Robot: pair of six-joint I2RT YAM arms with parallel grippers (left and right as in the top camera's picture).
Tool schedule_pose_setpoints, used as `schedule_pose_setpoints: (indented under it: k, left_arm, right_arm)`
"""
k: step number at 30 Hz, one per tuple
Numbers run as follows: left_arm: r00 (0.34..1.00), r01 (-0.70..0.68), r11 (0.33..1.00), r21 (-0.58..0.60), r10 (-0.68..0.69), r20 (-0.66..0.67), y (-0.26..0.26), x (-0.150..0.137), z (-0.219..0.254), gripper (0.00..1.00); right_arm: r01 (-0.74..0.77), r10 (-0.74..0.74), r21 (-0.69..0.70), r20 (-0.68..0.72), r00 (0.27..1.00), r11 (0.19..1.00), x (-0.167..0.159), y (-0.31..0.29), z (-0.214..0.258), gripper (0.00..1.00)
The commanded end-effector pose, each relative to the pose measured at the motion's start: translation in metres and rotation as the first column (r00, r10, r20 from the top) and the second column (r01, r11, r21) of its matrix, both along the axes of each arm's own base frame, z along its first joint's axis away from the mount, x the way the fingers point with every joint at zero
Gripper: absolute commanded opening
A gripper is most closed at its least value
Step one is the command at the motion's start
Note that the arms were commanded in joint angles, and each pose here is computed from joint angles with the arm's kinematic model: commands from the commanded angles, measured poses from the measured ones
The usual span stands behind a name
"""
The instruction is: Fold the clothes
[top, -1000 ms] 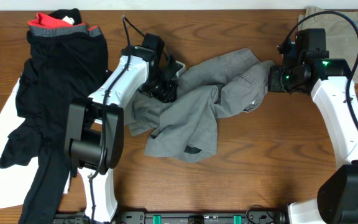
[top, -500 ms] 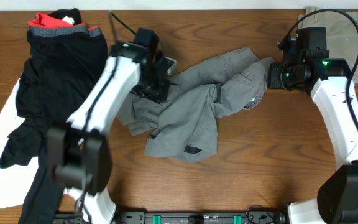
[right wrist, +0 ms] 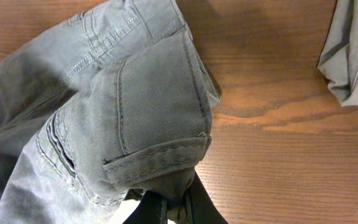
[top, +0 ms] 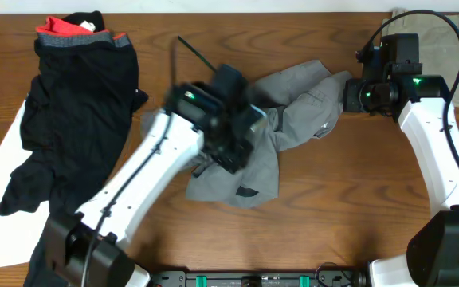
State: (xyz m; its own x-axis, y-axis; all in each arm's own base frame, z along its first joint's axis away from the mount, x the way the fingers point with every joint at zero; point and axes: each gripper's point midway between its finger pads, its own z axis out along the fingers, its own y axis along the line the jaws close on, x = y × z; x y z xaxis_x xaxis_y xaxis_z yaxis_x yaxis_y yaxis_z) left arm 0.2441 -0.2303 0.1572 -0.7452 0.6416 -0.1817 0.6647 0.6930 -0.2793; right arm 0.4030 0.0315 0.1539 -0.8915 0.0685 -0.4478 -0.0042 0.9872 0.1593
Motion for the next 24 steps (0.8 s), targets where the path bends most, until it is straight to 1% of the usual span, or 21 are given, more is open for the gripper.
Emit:
schedule_pose_setpoints:
  k: [1,4,6,7,9,10,13,16,18,19,20,21,22,24]
  left_arm:
    - [0.997,-0.061,0.997,0.049,0.063,-0.041,-0.002,-0.010,-0.024,0.54]
    - [0.990,-0.137,0.988,0.071,0.139,-0.020,-0.003,-0.005,-0.046,0.60]
    - [0.983,-0.185,0.982,0.048,0.186,-0.012,-0.008,-0.001,-0.061,0.75]
    - [0.978,-0.209,0.977,0.038,0.210,-0.009,-0.010,0.001,-0.066,0.79]
    - [0.965,-0.261,0.965,0.020,0.261,-0.009,-0.014,0.004,-0.077,0.80]
    - [0.956,-0.292,0.956,0.012,0.292,-0.010,-0.015,0.006,-0.082,0.84]
    - [0.916,-0.402,0.914,0.056,0.401,0.033,-0.006,0.018,-0.096,0.84]
    - [0.883,-0.466,0.877,0.115,0.453,0.124,0.009,0.032,-0.104,0.84]
    - [0.873,-0.482,0.868,0.121,0.463,0.153,0.012,0.037,-0.105,0.82]
    - [0.871,-0.485,0.867,0.119,0.465,0.161,0.012,0.039,-0.105,0.77]
    - [0.869,-0.487,0.865,0.119,0.466,0.168,0.013,0.040,-0.104,0.67]
    - [0.868,-0.489,0.864,0.120,0.467,0.172,0.014,0.041,-0.104,0.52]
    - [0.865,-0.492,0.862,0.120,0.469,0.176,0.015,0.042,-0.102,0.32]
    - [0.858,-0.505,0.853,0.130,0.479,0.185,0.020,0.045,-0.097,0.12]
  right_arm:
    - [0.005,-0.005,0.010,-0.008,1.000,1.000,0.000,0.002,-0.002,0.04]
    - [0.005,-0.005,0.010,-0.008,1.000,1.000,0.000,0.002,-0.002,0.04]
    - [0.005,-0.005,0.010,-0.007,1.000,1.000,0.000,0.002,-0.002,0.05]
    - [0.005,-0.005,0.010,-0.008,1.000,1.000,0.000,0.002,-0.002,0.05]
    - [0.005,-0.005,0.010,-0.010,1.000,1.000,-0.001,0.002,-0.002,0.05]
    - [0.004,-0.004,0.009,-0.011,1.000,1.000,-0.001,0.002,-0.002,0.05]
    - [0.005,-0.004,0.009,-0.012,1.000,1.000,-0.001,0.002,-0.002,0.05]
    - [0.005,-0.004,0.009,-0.011,1.000,1.000,-0.001,0.002,-0.002,0.05]
    - [0.005,-0.004,0.009,-0.011,1.000,1.000,-0.001,0.002,-0.002,0.05]
    - [0.005,-0.004,0.009,-0.011,1.000,1.000,-0.001,0.002,-0.002,0.05]
    - [0.005,-0.004,0.009,-0.011,1.000,1.000,-0.001,0.002,-0.002,0.05]
    - [0.005,-0.005,0.009,-0.011,1.000,1.000,-0.001,0.002,-0.002,0.05]
    - [0.005,-0.005,0.009,-0.012,1.000,1.000,-0.001,0.002,-0.002,0.05]
    - [0.005,-0.005,0.008,-0.012,1.000,1.000,-0.001,0.002,-0.002,0.05]
